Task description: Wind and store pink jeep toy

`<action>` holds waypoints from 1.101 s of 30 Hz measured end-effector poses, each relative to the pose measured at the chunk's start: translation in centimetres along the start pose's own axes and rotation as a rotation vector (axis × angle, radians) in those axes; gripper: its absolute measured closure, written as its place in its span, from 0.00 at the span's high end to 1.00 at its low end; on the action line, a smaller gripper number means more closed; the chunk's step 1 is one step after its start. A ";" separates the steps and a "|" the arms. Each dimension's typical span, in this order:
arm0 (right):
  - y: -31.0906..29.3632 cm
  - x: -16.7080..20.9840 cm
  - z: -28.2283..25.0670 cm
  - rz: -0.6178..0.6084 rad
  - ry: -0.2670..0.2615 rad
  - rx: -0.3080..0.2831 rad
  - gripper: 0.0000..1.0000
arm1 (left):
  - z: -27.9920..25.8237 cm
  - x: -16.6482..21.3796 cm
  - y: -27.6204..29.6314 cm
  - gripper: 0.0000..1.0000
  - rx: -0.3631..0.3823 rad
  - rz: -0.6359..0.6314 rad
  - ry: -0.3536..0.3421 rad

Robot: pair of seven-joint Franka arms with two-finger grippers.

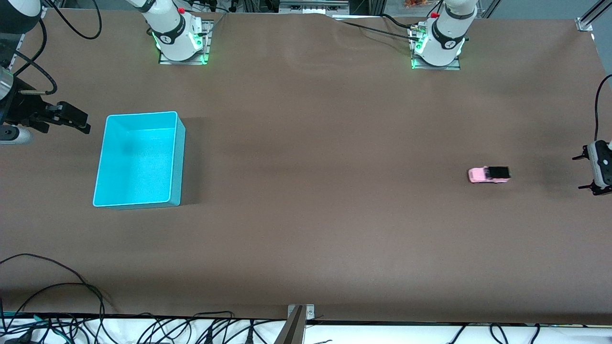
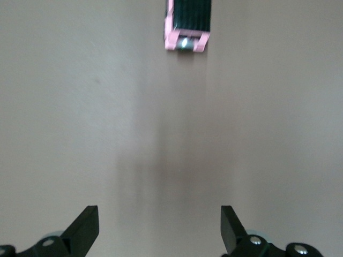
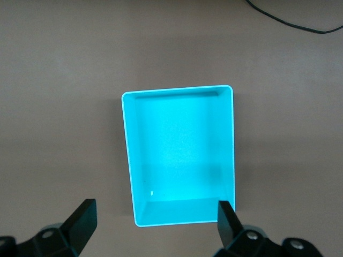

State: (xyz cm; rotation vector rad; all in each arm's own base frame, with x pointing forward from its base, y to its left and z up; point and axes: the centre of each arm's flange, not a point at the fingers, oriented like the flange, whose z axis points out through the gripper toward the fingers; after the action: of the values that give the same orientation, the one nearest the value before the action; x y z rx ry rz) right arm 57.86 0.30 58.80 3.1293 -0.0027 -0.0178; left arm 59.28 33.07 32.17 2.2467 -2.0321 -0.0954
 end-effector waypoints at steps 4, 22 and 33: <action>0.0 0.0 0.0 0.000 0.000 0.000 1.00 | -1.2 1.1 -0.5 1.00 -0.004 -0.023 0.009; 0.0 0.0 0.0 0.000 0.000 0.000 1.00 | -10.4 15.3 -2.8 1.00 -0.082 -0.186 0.005; 0.0 0.0 0.0 0.000 0.000 0.000 1.00 | -14.2 23.1 -0.8 1.00 -0.138 -0.297 -0.014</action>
State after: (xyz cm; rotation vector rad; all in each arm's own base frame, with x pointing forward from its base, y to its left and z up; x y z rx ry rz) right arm 57.86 0.29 58.80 3.1293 -0.0030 -0.0179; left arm 64.18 10.69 46.81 2.4451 -1.6273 -0.2674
